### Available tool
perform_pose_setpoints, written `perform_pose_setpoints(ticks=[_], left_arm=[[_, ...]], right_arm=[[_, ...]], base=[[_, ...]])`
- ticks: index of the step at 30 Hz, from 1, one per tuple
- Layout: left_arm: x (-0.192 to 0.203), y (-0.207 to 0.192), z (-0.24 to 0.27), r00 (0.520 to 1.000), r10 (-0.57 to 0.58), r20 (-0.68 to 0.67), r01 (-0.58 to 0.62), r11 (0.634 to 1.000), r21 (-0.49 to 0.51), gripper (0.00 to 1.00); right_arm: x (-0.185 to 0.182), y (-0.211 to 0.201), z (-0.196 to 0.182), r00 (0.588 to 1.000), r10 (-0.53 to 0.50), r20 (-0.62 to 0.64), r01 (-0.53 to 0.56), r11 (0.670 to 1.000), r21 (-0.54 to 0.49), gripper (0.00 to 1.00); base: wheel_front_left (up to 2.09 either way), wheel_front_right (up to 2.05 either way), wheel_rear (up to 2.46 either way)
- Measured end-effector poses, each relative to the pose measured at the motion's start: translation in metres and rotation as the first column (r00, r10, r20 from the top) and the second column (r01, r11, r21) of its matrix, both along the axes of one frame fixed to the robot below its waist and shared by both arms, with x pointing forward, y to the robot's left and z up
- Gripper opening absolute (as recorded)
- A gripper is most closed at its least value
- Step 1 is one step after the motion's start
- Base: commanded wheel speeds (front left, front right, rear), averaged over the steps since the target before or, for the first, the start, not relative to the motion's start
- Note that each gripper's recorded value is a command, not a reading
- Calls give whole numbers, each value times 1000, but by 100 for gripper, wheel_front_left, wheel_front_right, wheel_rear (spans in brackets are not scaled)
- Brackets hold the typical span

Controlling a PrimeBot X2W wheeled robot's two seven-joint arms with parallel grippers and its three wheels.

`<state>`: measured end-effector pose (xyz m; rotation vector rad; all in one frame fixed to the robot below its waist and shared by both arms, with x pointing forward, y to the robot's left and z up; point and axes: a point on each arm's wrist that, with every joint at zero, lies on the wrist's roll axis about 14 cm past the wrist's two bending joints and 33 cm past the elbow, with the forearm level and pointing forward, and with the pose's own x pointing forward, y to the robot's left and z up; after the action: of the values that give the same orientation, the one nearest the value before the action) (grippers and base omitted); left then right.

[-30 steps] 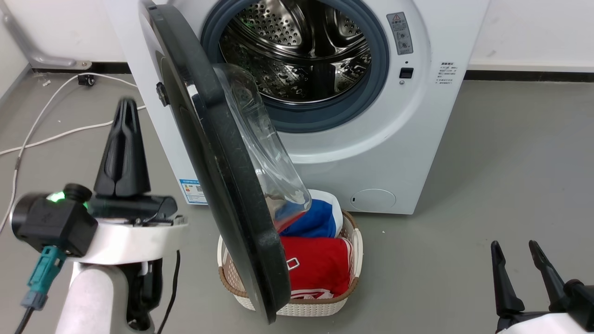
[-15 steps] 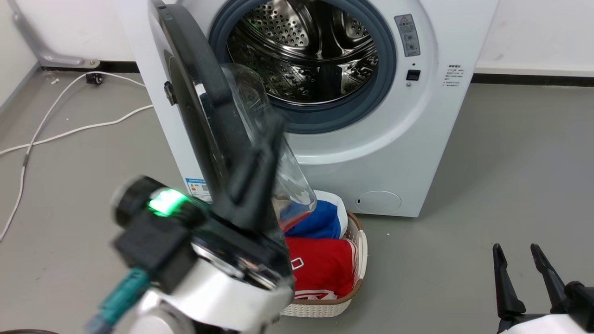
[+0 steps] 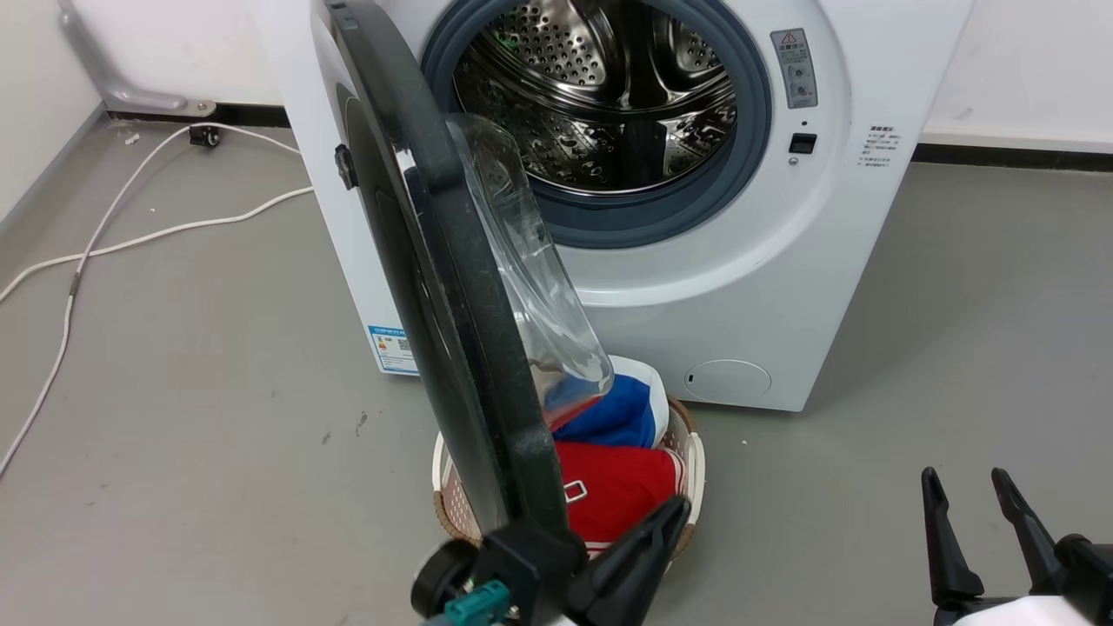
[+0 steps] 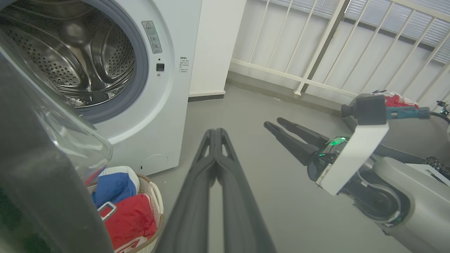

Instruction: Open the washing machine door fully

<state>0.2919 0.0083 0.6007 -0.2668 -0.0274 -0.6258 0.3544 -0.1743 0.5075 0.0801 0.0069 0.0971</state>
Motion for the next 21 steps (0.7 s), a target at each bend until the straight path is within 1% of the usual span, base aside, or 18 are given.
perform_pose_setpoints(ticks=[5,9,13,21], left_arm=[[-2,-2,-49,992,16,-126,-9,998,55,0],[2,5,-76,982,67,-177,-53,995,85,0],[13,16,-87,976,133,-172,-116,988,107,0],[25,32,-88,969,203,-138,-189,976,112,0]], right_arm=[[1,2,-3,1000,4,-10,-4,1000,3,100],[0,2,-6,1000,4,-19,-4,1000,9,100],[1,2,-9,1000,4,-30,-4,1000,12,100],[3,5,-15,999,12,-48,-11,1000,19,100]], base=[[0,0,0],[0,0,0],[0,0,0],[0,0,0]])
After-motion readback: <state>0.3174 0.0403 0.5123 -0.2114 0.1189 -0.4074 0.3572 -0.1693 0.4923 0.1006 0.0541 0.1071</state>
